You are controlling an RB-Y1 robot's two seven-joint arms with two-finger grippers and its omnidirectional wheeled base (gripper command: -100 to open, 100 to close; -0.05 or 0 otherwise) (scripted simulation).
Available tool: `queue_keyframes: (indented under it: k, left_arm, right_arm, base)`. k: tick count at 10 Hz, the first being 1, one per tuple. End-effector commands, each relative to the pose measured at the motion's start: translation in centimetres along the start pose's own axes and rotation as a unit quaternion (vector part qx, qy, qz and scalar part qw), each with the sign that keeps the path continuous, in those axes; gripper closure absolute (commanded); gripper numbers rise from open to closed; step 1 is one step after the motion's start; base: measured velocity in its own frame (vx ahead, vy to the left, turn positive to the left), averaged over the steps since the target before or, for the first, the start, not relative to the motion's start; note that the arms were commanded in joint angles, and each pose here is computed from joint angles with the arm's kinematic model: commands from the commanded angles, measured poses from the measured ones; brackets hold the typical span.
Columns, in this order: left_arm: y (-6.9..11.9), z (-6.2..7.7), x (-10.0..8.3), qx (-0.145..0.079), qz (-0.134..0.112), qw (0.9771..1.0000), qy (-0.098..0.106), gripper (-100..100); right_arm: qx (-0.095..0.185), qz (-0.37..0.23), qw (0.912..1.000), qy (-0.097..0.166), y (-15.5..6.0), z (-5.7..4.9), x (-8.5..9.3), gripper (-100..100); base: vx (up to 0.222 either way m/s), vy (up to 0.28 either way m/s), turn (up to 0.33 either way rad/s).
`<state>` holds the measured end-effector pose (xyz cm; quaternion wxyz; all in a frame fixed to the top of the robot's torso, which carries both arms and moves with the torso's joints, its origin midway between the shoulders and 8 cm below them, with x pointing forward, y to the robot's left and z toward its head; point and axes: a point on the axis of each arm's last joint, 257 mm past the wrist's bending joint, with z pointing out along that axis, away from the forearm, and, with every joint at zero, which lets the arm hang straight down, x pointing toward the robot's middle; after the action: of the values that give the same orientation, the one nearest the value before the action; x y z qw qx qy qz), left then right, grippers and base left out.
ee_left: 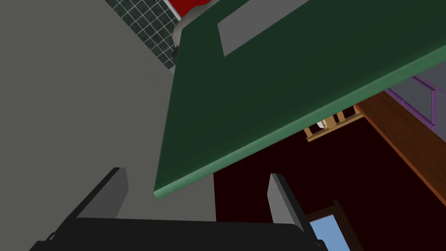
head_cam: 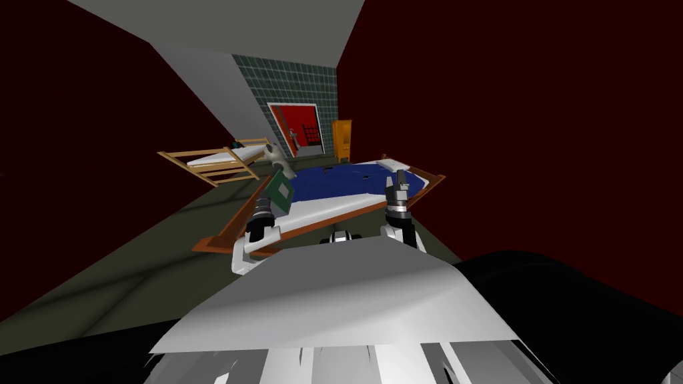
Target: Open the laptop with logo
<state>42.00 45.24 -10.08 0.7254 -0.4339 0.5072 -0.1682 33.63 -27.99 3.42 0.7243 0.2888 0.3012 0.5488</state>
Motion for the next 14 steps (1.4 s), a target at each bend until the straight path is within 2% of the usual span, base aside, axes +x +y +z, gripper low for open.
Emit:
queue_keyframes:
  k: [1,2,4,5,6,7,10,12,14]
  left_arm:
    - [1.5,-0.6,0.9,-0.031,-0.027,0.9991,-0.004,-100]
    - [1.7,-0.8,1.1,-0.037,-0.034,0.9987,-0.004,-100]
    - [1.1,-0.7,0.4,-0.036,-0.029,0.9989,-0.008,-100]
    - [1.2,-0.7,0.6,-0.033,-0.029,0.999,-0.006,-100]
    - [1.2,-0.7,0.5,-0.034,-0.029,0.999,-0.006,100]
    - [1.3,-0.6,0.7,-0.043,-0.066,0.9969,-0.001,100]
    - [1.2,-0.5,1.2,-0.056,-0.123,0.9907,0.009,100]
    - [1.2,-0.5,1.6,-0.065,-0.161,0.9847,0.017,100]
    - [1.0,-0.4,2.0,-0.074,-0.197,0.9772,0.025,100]
  right_arm:
    - [0.0,0.0,1.0,0.0,0.0,0.0,0.0,0]
    - [0.0,0.0,1.0,0.0,0.0,0.0,0.0,0]
    - [0.0,0.0,1.0,0.0,0.0,0.0,0.0,0]
    - [0.0,0.0,1.0,0.0,0.0,0.0,0.0,0]
    - [0.0,0.0,1.0,0.0,0.0,0.0,0.0,0]
    - [0.0,0.0,1.0,0.0,0.0,0.0,0.0,0]
    - [0.0,0.0,1.0,0.0,0.0,0.0,0.0,0]
    - [0.0,0.0,1.0,0.0,0.0,0.0,0.0,0]
    - [0.0,0.0,1.0,0.0,0.0,0.0,0.0,0]
  base:
    - [0.034,-0.027,-0.012]
    - [0.027,-0.021,-0.003]
    - [0.05,0.023,-0.026]
    - [0.056,0.038,-0.018]
    - [0.007,0.007,0.005]
    - [-0.004,0.063,0.052]
    - [-0.016,0.09,0.042]
    - [-0.012,0.075,0.043]
    - [-0.007,0.068,0.043]
